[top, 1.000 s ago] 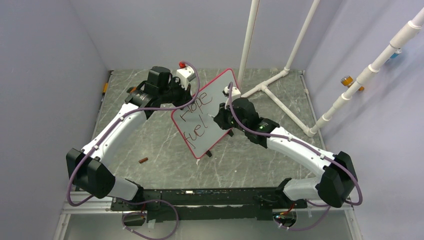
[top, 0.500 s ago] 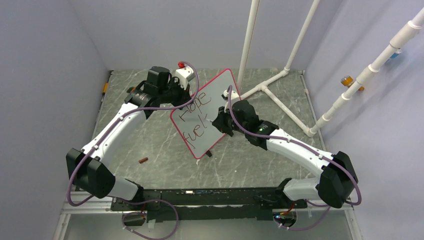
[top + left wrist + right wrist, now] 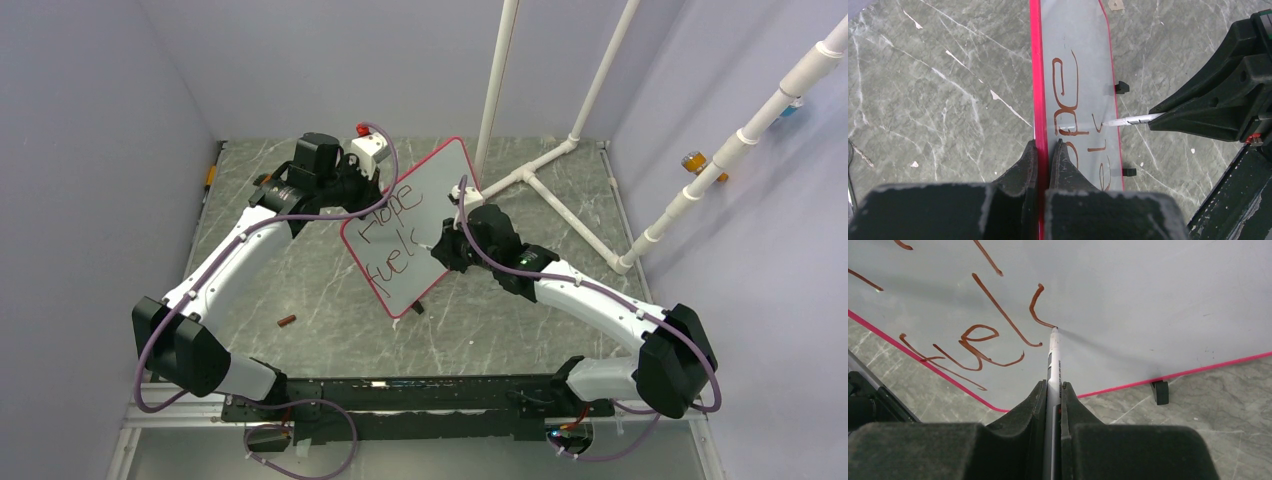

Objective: Write a sentence on the whiteboard

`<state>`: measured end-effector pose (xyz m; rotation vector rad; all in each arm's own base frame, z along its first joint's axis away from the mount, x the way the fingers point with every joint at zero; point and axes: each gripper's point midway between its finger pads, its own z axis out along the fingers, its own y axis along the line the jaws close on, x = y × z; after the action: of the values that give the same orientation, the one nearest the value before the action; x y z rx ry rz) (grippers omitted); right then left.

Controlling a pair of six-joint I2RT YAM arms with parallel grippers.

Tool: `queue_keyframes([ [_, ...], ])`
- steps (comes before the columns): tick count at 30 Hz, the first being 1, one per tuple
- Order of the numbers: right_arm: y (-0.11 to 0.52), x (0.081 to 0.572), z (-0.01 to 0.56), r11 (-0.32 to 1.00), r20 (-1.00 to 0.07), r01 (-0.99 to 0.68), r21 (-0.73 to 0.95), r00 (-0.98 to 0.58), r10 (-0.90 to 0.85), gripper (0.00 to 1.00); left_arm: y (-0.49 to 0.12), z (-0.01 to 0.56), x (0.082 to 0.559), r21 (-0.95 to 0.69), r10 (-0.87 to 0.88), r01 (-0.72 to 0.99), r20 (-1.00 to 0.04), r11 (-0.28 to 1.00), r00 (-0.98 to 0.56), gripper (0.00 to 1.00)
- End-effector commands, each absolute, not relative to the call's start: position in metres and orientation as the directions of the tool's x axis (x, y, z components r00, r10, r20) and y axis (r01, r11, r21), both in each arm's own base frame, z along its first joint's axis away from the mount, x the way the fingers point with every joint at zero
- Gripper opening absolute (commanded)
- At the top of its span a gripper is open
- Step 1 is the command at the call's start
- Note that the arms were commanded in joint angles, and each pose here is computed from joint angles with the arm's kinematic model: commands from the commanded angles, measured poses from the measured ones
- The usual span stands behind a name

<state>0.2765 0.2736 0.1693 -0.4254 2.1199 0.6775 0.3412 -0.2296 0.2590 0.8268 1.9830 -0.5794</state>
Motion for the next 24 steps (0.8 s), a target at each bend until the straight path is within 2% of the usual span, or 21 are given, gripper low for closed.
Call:
queue_keyframes([
  [1, 0.269, 0.286, 0.172, 0.813, -0.826, -0.493, 0.31, -0.563, -0.027, 0.0, -0.223, 0.253, 0.338, 0.024, 0.415, 0.764, -0.85, 0.644, -0.324, 0.0],
  [14, 0.275, 0.272, 0.162, 0.776, -0.803, -0.52, 0.358, -0.595, -0.029, 0.0, -0.222, 0.254, 0.339, 0.026, 0.414, 0.763, -0.851, 0.646, -0.322, 0.0],
  [24, 0.285, 0.269, 0.205, 0.715, -0.846, -0.589, 0.378, -0.534, 0.007, 0.0, -0.222, 0.253, 0.339, 0.023, 0.415, 0.762, -0.849, 0.647, -0.326, 0.0],
])
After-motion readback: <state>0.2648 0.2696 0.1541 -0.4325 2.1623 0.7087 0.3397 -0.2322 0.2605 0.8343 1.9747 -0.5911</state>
